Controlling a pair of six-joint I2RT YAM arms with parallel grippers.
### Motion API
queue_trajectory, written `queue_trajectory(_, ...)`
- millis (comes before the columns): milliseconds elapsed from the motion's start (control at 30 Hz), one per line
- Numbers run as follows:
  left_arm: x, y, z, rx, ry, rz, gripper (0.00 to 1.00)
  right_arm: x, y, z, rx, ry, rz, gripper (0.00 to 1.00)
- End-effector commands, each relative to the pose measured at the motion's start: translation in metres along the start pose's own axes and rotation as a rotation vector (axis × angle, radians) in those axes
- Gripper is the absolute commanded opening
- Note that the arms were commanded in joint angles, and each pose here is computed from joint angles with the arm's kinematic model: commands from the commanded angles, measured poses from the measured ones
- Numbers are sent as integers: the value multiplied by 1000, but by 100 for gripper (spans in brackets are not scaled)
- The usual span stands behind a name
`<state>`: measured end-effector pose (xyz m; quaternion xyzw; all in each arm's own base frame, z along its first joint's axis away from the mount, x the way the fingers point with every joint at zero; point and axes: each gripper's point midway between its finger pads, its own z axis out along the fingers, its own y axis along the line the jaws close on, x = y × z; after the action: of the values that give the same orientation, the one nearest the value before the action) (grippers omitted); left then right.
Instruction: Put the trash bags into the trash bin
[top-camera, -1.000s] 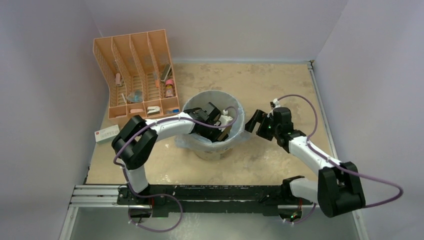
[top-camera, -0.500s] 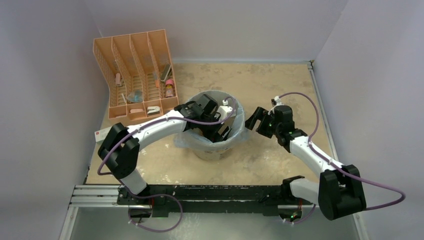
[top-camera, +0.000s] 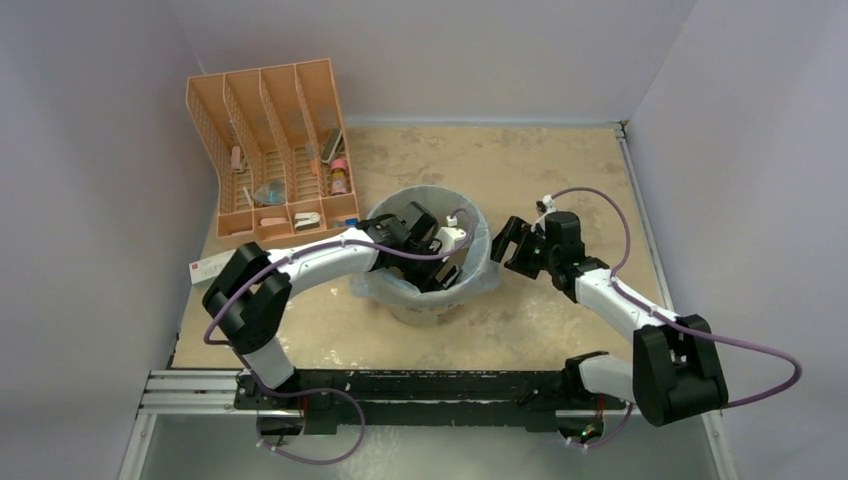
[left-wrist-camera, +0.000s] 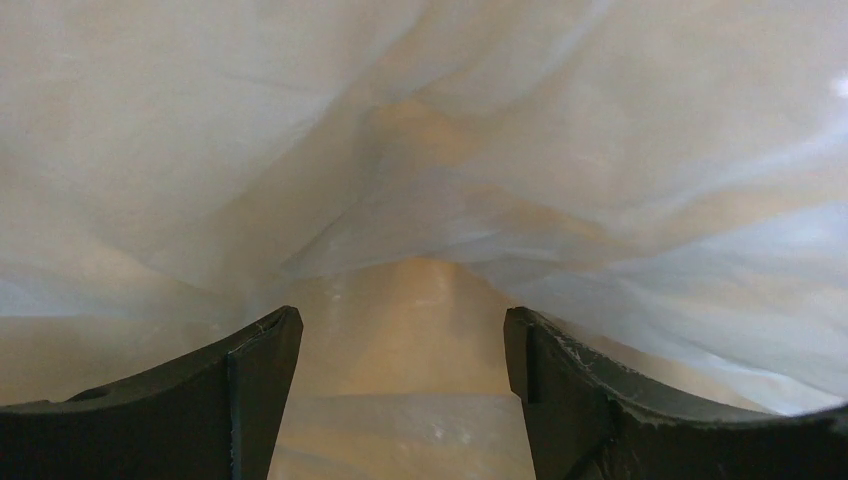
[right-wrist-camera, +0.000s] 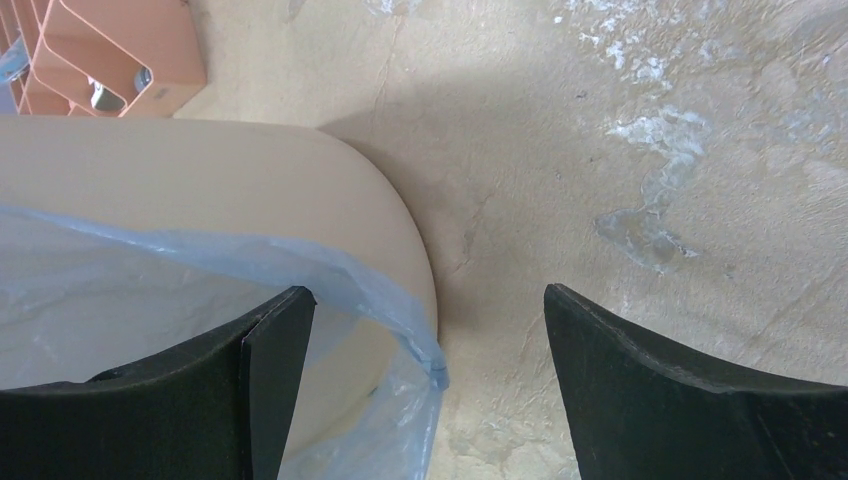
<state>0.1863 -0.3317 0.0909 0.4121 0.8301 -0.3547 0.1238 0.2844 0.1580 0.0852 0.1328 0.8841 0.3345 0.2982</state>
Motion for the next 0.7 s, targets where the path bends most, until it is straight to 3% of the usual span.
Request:
queue_trajectory(0, -10, 24, 8, -132, -34, -5, 74, -1, 8, 2, -42, 5, 16, 88)
queue_trajectory(400, -57, -20, -35, -39, -187, 116, 74, -20, 12, -8, 0, -67, -1, 89)
queue_trajectory(667, -32, -28, -15, 78, -88, 102, 73, -11, 8, -1, -7, -24, 2, 89)
